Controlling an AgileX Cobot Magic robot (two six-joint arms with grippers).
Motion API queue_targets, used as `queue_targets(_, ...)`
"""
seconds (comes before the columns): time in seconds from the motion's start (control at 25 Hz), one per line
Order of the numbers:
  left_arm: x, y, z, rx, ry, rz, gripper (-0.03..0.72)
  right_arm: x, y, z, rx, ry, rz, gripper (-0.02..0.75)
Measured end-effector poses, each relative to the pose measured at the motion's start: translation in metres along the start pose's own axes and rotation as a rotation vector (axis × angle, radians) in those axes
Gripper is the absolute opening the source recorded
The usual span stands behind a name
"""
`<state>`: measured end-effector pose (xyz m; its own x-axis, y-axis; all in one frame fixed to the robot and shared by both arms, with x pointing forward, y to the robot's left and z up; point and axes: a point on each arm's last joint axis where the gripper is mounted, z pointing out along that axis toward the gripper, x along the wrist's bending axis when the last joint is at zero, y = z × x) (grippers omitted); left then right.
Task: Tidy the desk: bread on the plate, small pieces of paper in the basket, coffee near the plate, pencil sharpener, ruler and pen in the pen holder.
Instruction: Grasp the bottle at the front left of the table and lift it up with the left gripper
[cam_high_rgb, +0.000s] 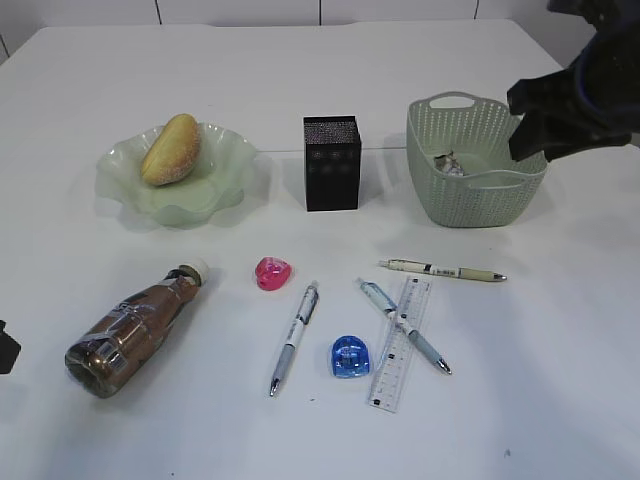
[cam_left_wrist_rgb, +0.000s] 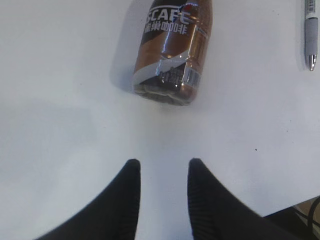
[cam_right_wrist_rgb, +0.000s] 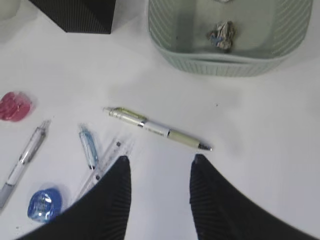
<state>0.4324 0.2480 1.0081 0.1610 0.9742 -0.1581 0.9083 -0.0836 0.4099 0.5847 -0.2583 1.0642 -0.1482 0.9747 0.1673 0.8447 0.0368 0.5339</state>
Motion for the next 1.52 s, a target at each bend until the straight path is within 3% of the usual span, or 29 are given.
queue_targets(0.48,0.000,0.000,0.000,0.000,0.000,0.055,0.237,0.010,-0.043,-0.035,0.048,0.048,-0.059,0.322)
queue_targets(0.84,0.000,0.003,0.000,-0.028,0.006,0.098,0.255,0.010,-0.069,-0.032,0.051,0.059,-0.025,0.322)
queue_targets(1.16,-0.006,0.046,-0.022,-0.121,0.015,0.153,0.290,0.006,-0.096,-0.025,0.045,0.039,-0.004,0.322)
queue_targets(1.32,-0.009,0.077,-0.023,-0.078,0.020,0.174,0.290,0.004,-0.105,-0.019,0.064,0.024,-0.009,0.322)
queue_targets(1.52,-0.018,0.098,-0.001,0.076,0.007,0.246,0.331,0.002,-0.105,-0.019,0.058,0.012,-0.014,0.322)
